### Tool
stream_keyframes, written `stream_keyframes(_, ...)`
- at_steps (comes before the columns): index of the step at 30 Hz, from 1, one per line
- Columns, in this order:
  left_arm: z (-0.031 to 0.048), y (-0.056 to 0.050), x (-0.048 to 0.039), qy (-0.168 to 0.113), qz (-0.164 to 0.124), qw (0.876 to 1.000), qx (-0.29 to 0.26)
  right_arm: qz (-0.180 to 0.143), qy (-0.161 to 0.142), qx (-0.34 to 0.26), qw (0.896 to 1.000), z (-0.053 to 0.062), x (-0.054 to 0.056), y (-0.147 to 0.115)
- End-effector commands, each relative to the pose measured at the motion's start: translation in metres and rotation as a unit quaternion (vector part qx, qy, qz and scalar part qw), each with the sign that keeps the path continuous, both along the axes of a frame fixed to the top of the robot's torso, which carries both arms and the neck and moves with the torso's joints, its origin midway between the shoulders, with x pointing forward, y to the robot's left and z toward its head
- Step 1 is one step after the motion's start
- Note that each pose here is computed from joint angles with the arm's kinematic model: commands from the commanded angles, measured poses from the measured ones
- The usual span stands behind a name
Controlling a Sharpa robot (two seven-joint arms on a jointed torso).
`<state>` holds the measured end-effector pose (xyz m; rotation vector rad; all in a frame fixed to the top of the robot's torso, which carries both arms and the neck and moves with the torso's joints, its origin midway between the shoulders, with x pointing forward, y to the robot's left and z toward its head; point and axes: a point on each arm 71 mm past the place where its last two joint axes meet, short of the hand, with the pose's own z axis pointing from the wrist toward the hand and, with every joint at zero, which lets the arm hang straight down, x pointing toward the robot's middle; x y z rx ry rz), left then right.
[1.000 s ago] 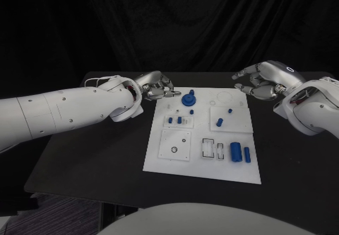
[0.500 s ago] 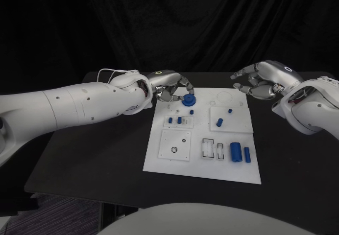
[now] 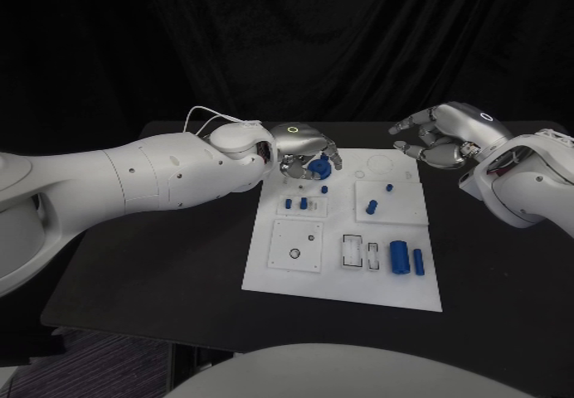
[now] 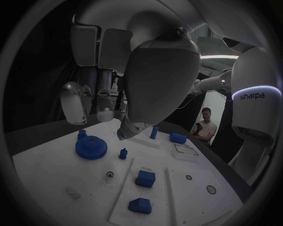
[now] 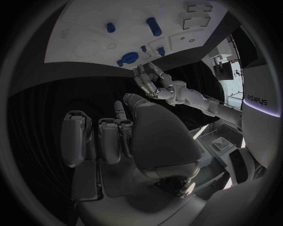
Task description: Assemble the parts on the task board
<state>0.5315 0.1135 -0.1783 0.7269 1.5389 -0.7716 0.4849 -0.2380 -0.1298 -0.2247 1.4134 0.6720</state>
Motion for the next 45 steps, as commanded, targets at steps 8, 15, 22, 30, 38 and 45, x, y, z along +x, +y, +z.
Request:
stream_keyframes(8, -0.011, -0.005, -0.0014, -0.012, -0.012, 0.998, 0.054, 0.0, 0.0, 0.0, 1.0, 0.0, 0.0, 0.001)
stream_keyframes(15, -0.02, -0.008, -0.0048, -0.004, -0.018, 0.998, 0.065, -0.001, 0.002, -0.001, 1.0, 0.0, 0.0, 0.002)
stream_keyframes(22, -0.0261, -0.011, -0.0074, -0.001, -0.023, 0.998, 0.064, -0.002, 0.003, -0.001, 1.0, 0.0, 0.0, 0.001)
stream_keyframes(30, -0.0291, -0.011, -0.0067, -0.002, -0.022, 0.998, 0.063, -0.003, 0.003, -0.001, 1.0, 0.0, 0.0, 0.001)
stream_keyframes(38, -0.0313, -0.012, -0.0056, -0.001, -0.021, 0.998, 0.064, -0.003, 0.004, -0.001, 1.0, 0.0, -0.001, 0.0)
stream_keyframes(45, -0.0329, -0.013, -0.0047, -0.004, -0.022, 0.998, 0.061, -0.004, 0.005, -0.002, 1.0, 0.0, -0.001, 0.0)
